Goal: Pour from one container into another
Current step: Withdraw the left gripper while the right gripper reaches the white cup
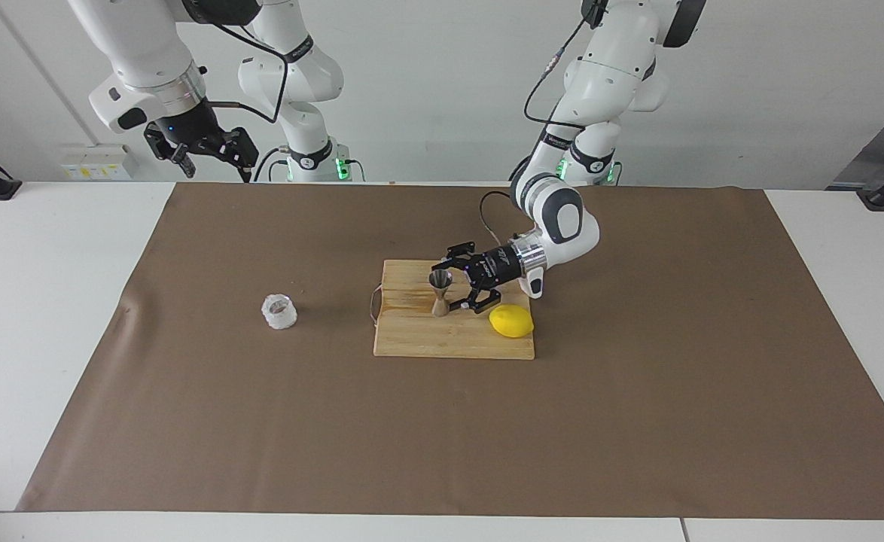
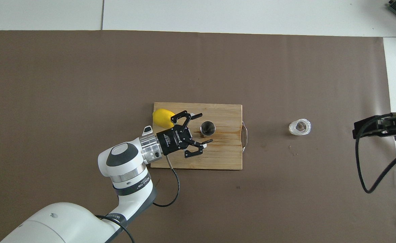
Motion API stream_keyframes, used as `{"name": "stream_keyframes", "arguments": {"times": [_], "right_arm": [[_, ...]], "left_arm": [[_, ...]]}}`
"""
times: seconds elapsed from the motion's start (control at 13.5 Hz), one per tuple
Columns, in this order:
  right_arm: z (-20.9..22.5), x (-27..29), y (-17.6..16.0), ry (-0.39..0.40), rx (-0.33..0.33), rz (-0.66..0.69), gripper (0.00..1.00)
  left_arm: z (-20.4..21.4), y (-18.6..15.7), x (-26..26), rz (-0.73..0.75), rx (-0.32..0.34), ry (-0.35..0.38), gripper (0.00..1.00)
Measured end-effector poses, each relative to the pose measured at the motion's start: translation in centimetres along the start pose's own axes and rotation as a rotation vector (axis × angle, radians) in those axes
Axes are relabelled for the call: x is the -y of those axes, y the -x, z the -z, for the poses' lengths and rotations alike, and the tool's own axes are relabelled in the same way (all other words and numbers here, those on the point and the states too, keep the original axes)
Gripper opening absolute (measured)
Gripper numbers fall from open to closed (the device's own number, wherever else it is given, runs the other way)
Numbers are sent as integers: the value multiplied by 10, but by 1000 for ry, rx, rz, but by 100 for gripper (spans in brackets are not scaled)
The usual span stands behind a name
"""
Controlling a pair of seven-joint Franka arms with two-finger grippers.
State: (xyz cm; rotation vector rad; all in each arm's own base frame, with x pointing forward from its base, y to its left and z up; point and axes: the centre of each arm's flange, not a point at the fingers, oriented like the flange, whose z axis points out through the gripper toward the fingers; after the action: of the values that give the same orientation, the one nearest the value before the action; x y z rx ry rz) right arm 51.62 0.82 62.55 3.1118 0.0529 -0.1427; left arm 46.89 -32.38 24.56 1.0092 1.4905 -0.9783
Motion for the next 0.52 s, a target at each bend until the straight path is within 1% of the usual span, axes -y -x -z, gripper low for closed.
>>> {"name": "stream_keyframes", "arguments": {"times": [0.37,0.52], "right_arm": [[-29,7,0,-42,-66,225,100],[-43,8,3,-37,-85,332,100]], "left_arm": [[5,-1,-4,-8,-37,19,100],[9,3,-6,-17,-60,-1,100]]}}
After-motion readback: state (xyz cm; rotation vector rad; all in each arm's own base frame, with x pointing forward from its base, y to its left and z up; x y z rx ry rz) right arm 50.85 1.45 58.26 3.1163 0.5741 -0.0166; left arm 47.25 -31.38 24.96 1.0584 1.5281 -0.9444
